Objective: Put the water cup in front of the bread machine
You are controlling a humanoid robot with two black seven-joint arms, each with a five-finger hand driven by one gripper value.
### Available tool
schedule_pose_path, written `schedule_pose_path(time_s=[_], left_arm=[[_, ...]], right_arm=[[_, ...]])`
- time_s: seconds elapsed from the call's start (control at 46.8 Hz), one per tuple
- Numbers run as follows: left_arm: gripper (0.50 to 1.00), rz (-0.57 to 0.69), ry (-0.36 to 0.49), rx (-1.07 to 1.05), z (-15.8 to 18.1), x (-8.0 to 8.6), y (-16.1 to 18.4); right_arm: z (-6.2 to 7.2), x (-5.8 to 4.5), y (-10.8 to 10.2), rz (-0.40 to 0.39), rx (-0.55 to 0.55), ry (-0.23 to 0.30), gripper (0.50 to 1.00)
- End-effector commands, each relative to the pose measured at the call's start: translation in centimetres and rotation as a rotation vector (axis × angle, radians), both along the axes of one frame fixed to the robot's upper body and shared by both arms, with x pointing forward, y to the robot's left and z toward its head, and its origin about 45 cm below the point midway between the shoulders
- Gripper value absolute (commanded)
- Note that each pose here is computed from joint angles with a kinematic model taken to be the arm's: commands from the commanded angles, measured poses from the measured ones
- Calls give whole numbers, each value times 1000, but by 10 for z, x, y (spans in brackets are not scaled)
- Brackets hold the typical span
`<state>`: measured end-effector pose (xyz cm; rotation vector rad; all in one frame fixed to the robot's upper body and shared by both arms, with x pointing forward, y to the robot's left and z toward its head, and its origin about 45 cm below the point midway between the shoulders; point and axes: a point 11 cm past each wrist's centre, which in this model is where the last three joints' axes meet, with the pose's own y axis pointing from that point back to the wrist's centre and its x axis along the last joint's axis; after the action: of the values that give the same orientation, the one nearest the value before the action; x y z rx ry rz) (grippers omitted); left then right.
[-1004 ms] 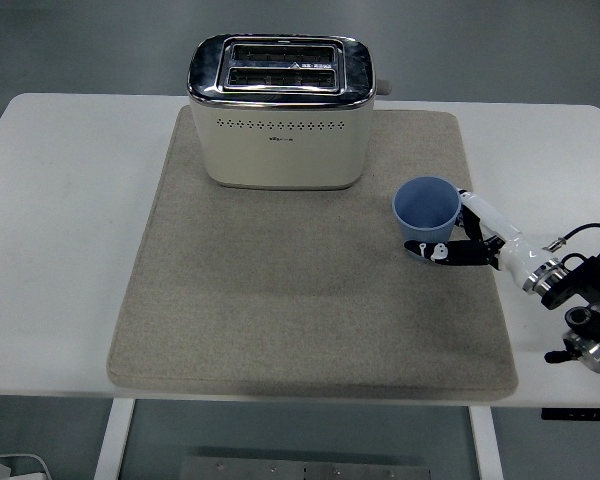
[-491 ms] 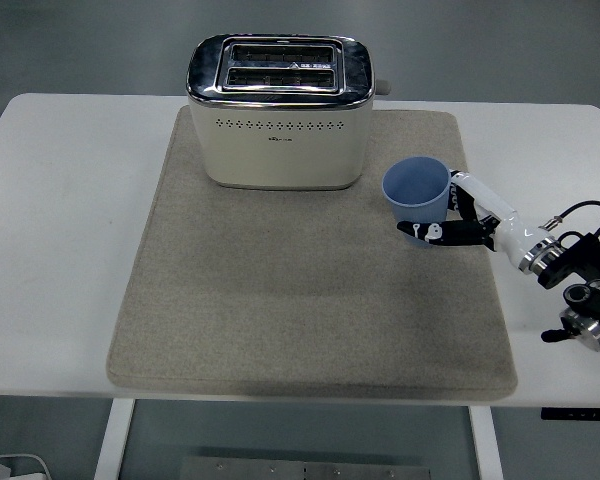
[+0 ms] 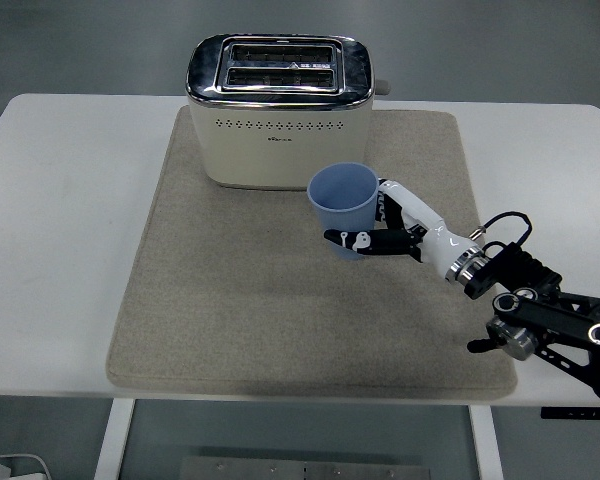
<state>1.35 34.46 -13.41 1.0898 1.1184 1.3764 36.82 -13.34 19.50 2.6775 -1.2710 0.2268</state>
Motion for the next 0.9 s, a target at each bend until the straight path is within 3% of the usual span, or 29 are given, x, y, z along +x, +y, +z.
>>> schedule_pose_path(time_s=[0.0, 0.278, 0.406, 0.598, 0.726, 0.876], left_arm=[[1000, 0, 0, 0, 0, 0, 0], [1000, 2, 0, 0, 0, 0, 0], [1000, 0, 0, 0, 0, 0, 0], [1000, 0, 0, 0, 0, 0, 0], [1000, 0, 0, 0, 0, 0, 0], [1000, 0, 0, 0, 0, 0, 0]], right_arm=[[0, -2, 21, 16, 28, 1, 500], [-12, 0, 80, 20, 68, 14, 500], [-19, 5, 86, 10, 58, 13, 500], [-10, 7, 100, 21, 71, -9, 500], [0, 13, 101, 6, 95, -20, 500], [1, 14, 100, 3, 99, -21, 500]])
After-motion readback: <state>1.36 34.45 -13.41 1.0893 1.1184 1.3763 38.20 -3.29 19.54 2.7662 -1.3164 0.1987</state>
